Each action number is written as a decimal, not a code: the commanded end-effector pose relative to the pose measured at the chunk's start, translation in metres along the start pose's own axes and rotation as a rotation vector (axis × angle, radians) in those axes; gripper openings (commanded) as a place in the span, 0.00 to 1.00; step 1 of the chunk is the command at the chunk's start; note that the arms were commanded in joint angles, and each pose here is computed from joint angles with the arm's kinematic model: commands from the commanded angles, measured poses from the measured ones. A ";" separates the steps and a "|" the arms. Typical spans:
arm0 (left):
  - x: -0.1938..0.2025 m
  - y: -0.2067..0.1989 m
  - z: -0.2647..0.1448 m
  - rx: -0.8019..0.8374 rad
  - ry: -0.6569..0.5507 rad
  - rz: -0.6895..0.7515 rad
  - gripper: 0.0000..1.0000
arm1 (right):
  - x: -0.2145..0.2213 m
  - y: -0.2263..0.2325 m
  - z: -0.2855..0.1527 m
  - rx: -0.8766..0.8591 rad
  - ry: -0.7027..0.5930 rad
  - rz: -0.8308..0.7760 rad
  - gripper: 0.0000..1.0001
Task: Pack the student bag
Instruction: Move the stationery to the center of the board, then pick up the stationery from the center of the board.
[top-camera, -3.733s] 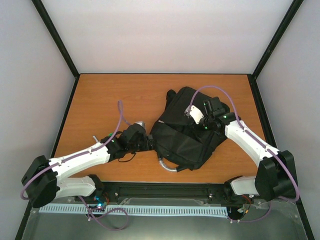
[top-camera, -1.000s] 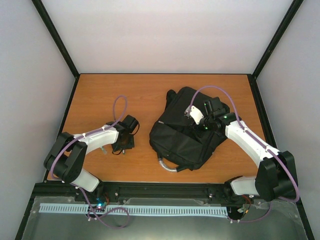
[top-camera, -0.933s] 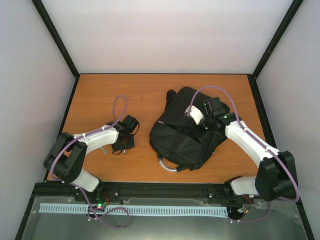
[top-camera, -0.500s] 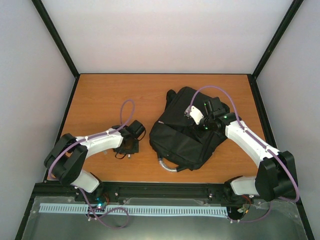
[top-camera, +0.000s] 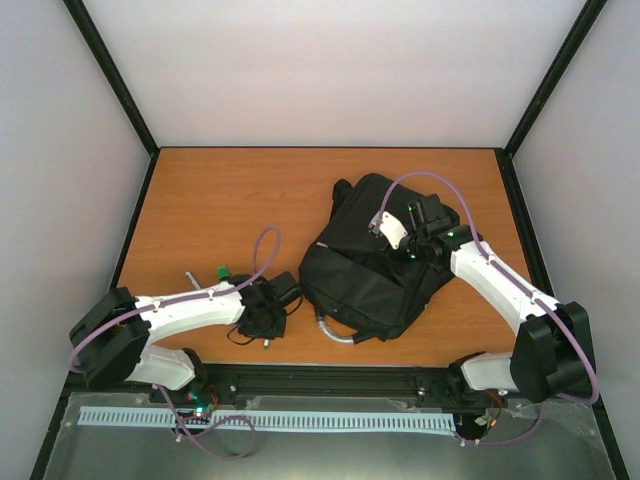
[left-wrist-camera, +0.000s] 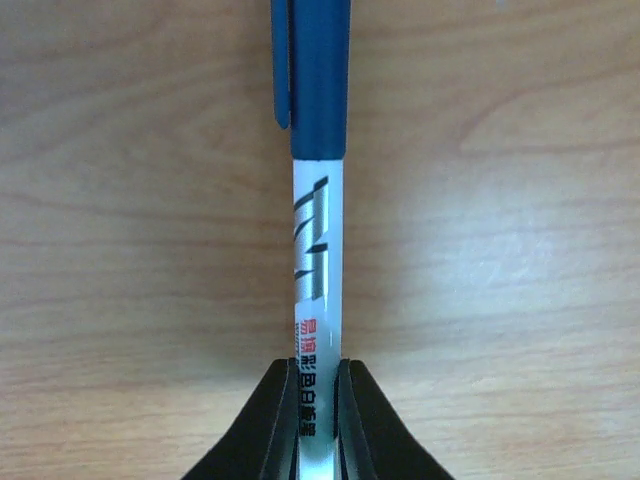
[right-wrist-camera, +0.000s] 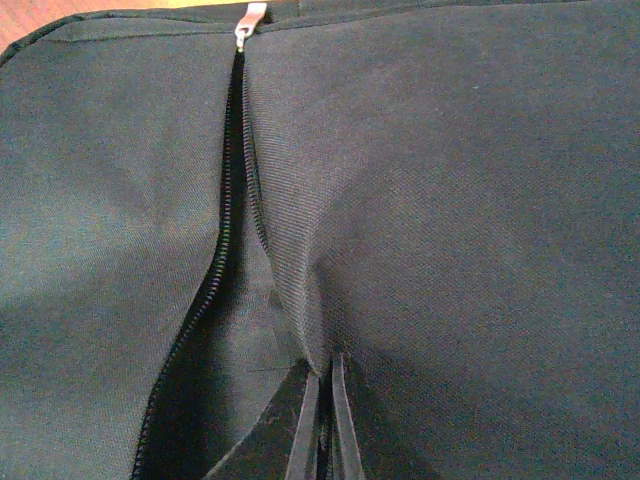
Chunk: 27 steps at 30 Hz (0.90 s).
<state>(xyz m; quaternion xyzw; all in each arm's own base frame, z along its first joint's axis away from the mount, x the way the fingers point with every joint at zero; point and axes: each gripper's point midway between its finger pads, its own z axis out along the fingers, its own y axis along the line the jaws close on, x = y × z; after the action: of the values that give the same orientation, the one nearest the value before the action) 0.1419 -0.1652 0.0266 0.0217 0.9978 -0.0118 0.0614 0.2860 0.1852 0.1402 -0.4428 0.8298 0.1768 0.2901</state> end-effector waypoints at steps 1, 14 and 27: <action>0.024 -0.002 0.003 -0.003 0.076 -0.007 0.03 | -0.007 0.002 0.000 -0.015 -0.028 -0.017 0.07; 0.033 0.012 0.016 -0.106 0.128 0.022 0.23 | -0.005 0.003 0.002 -0.023 -0.024 -0.011 0.07; 0.037 0.015 0.013 -0.110 0.137 0.013 0.07 | -0.006 0.004 0.001 -0.028 -0.026 -0.011 0.07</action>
<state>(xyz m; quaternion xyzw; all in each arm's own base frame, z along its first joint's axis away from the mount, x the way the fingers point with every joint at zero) 0.1216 -0.1616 0.0140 0.0253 0.9993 0.0193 0.0196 0.2858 0.1853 0.1401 -0.4436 0.8294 0.1769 0.2899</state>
